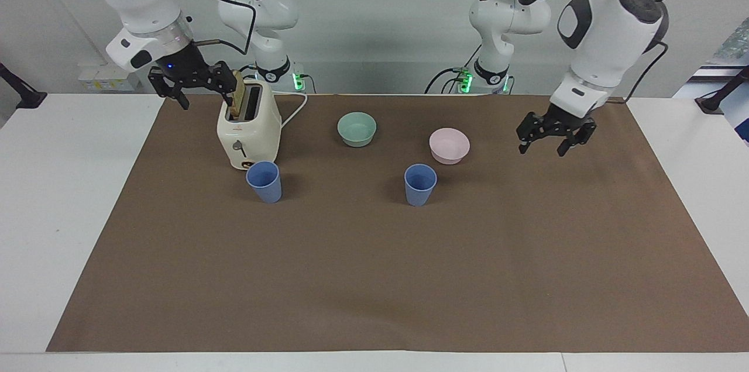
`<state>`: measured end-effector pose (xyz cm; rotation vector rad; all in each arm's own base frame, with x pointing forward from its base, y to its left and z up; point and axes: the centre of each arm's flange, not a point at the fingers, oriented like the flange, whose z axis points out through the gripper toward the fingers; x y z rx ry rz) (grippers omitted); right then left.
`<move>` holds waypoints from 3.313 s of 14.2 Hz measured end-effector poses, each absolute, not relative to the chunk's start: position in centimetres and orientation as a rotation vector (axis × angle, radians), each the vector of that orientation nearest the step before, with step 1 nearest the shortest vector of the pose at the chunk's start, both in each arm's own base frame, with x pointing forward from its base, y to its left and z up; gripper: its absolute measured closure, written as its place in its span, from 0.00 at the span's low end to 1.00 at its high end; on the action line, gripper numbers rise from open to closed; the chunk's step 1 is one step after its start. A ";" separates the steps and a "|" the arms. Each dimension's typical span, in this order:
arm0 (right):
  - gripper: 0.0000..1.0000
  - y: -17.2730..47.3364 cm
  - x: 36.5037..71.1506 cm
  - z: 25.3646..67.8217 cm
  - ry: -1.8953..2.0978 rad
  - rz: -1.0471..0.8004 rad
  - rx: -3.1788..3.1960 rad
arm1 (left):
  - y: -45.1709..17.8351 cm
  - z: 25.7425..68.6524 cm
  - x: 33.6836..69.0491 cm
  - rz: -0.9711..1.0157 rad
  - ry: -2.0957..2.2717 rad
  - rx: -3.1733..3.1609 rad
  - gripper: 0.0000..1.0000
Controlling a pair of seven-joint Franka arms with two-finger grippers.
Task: Stack blue cups with both arms
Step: 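Withdraw the left gripper while the right gripper reaches the other cup, then grasp the blue cup beside the toaster with the right gripper, then lift the blue cup and carry it over the centered blue cup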
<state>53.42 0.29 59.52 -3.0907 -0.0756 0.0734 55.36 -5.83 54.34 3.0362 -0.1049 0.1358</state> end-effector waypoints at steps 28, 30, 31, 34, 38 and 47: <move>0.81 3.5 56.7 37.4 -0.144 0.227 -3.079 | -0.3 64.4 55.4 0.063 -0.129 3.128 0.00; 0.96 3.7 56.8 37.4 -0.149 0.224 -3.079 | -0.3 64.4 55.3 0.057 -0.128 3.128 0.00; 0.96 3.7 56.8 37.4 -0.151 0.223 -3.079 | -0.3 64.4 55.3 0.052 -0.128 3.128 0.00; 0.96 3.8 56.8 37.4 -0.153 0.222 -3.079 | -0.3 64.3 55.2 0.046 -0.129 3.128 0.00; 0.96 4.2 57.5 39.3 -0.164 0.184 -3.081 | -0.3 64.3 55.2 0.041 -0.129 3.128 0.00; 0.96 5.4 59.0 48.1 -0.129 0.148 -3.083 | -0.3 64.3 55.2 0.041 -0.129 3.128 0.00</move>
